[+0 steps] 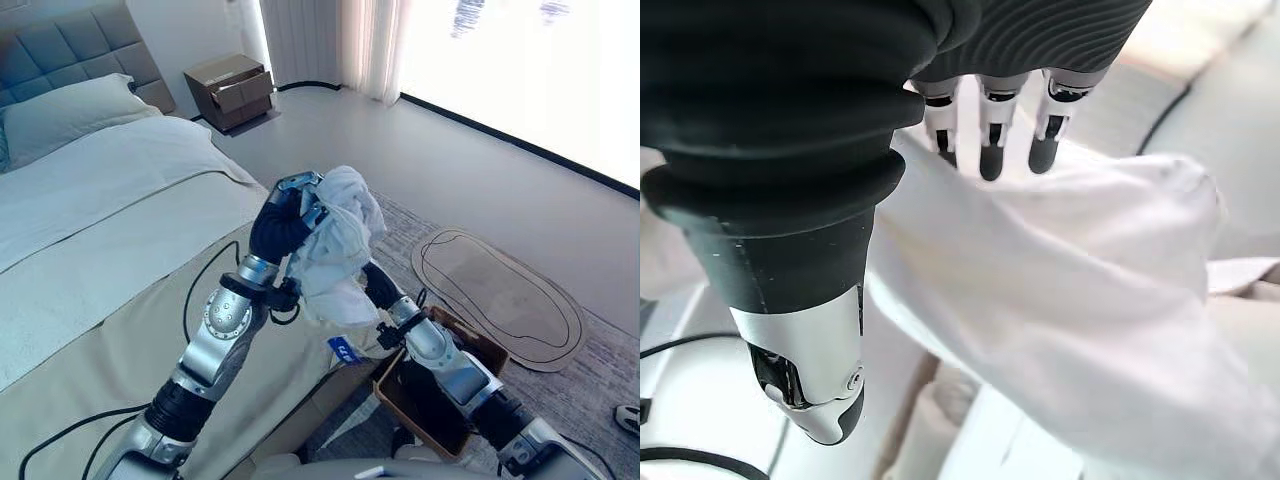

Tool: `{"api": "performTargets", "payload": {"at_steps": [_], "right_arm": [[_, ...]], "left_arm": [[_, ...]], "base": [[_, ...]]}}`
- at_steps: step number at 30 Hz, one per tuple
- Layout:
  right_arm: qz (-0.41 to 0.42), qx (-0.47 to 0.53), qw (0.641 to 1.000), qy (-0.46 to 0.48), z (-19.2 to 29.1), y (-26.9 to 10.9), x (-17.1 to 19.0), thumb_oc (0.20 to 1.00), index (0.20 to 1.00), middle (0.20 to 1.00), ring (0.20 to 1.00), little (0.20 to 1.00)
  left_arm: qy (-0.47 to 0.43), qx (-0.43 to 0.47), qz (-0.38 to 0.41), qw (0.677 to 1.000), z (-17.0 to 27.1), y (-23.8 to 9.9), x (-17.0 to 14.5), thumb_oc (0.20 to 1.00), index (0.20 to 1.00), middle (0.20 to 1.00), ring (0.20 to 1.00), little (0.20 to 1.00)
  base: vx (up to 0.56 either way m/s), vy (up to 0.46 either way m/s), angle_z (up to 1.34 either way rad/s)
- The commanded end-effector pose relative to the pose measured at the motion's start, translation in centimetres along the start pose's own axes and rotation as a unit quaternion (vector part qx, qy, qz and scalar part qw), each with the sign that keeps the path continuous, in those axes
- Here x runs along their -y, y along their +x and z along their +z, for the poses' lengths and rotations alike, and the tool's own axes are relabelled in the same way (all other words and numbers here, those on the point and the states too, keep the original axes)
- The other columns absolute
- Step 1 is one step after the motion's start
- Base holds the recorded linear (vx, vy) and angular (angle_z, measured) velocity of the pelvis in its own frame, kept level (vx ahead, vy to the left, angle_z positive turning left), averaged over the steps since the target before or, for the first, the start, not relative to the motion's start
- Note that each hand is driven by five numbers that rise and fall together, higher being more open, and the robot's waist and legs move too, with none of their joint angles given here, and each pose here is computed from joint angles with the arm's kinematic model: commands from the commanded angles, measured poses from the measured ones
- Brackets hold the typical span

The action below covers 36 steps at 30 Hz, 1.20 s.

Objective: Pick up clothes into the bucket

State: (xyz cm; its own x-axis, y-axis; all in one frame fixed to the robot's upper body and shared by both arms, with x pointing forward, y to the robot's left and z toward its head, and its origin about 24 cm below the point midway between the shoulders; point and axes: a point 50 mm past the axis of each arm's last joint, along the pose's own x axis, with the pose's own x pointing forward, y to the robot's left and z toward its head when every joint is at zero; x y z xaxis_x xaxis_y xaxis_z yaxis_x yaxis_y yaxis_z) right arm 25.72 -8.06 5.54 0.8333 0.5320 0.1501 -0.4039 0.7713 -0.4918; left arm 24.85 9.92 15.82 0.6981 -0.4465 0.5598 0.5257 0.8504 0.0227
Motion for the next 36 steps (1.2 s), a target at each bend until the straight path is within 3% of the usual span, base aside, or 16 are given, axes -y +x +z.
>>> {"api": "performTargets", "payload": {"at_steps": [1, 12, 27, 36], "right_arm": [[-0.012, 0.088, 0.993, 0.073, 3.9, 1.5, -0.8, 1.0, 1.0, 1.0, 1.0, 1.0], [-0.048, 0.071, 0.988, 0.128, 3.3, 0.9, -0.1, 1.0, 1.0, 1.0, 1.0, 1.0], [-0.185, -0.014, 0.982, 0.042, -0.2, -6.5, 5.5, 1.0, 1.0, 1.0, 1.0, 1.0], [-0.179, 0.029, 0.983, 0.04, 1.2, -5.0, 5.1, 1.0, 1.0, 1.0, 1.0, 1.0]], "left_arm": [[-0.034, 0.04, -0.022, 0.998, 1.5, 0.6, 0.8, 0.2, 0.2, 0.2, 0.2, 0.2], [-0.048, 0.018, -0.015, 0.999, 1.1, -0.4, 0.7, 0.2, 0.2, 0.2, 0.2, 0.2], [0.046, 0.023, 0.102, 0.993, 2.3, -3.5, -3.6, 0.2, 0.2, 0.2, 0.2, 0.2], [0.016, 0.027, 0.068, 0.997, 2.2, -3.0, -2.3, 0.2, 0.2, 0.2, 0.2, 0.2]], "base": [[0.0, 0.0, 0.0], [0.0, 0.0, 0.0], [0.0, 0.0, 0.0], [0.0, 0.0, -0.01]]}}
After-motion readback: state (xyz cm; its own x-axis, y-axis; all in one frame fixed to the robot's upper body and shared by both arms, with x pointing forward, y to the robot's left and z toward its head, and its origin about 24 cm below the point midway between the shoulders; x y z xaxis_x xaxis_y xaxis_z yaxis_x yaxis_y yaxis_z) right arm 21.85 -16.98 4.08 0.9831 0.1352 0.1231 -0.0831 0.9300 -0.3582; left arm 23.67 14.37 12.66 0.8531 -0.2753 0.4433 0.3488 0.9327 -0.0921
